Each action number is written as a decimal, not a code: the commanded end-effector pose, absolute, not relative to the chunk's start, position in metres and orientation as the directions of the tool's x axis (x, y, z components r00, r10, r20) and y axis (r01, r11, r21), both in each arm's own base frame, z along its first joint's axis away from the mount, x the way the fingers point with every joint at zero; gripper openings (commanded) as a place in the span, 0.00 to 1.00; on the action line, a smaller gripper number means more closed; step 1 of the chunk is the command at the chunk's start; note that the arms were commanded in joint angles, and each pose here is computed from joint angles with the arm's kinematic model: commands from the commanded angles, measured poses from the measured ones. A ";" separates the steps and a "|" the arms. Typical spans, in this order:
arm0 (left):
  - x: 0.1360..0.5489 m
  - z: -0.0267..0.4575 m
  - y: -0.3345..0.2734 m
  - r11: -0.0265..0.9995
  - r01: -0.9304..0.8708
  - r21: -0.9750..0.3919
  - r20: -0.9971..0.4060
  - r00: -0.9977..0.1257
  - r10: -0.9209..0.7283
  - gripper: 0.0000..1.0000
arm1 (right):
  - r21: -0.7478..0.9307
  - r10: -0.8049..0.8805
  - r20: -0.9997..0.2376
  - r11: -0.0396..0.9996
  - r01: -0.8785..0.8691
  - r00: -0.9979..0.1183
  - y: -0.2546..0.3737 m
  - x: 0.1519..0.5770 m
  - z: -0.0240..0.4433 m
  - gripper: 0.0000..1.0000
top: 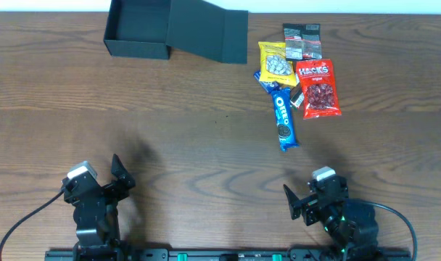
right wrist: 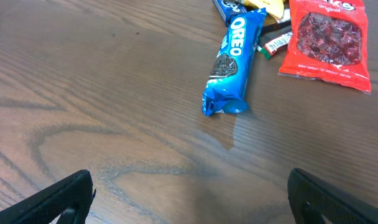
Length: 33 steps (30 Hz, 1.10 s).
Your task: Pack container
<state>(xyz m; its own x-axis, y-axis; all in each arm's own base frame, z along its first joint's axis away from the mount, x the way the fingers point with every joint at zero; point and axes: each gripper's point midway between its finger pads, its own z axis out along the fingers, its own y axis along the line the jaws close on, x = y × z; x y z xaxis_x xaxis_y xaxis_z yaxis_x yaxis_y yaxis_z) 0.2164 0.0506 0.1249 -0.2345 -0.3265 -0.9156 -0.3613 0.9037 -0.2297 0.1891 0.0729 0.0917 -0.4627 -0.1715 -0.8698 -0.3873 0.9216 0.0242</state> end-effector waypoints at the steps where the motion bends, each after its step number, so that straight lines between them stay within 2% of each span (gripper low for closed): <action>1: 0.216 0.116 0.051 0.902 -0.370 -0.224 -0.912 -0.248 -0.328 0.95 | 0.034 -0.149 -0.872 0.932 -0.360 -0.467 0.069 0.191 0.091 0.99; 15: 0.216 0.116 0.051 0.900 -0.370 -0.229 -0.911 -0.246 -0.332 0.95 | 0.034 -0.149 -0.872 0.932 -0.360 -0.467 0.069 0.191 0.091 0.99; 23: 0.220 0.115 0.032 0.925 -0.271 -0.266 -0.897 -0.281 -0.341 0.95 | 0.034 -0.149 -0.872 0.932 -0.360 -0.467 0.069 0.191 0.091 0.99; 33: 0.221 0.115 0.029 0.928 -0.254 -0.274 -0.896 -0.283 -0.342 0.95 | 0.034 -0.149 -0.872 0.932 -0.360 -0.467 0.069 0.191 0.091 0.99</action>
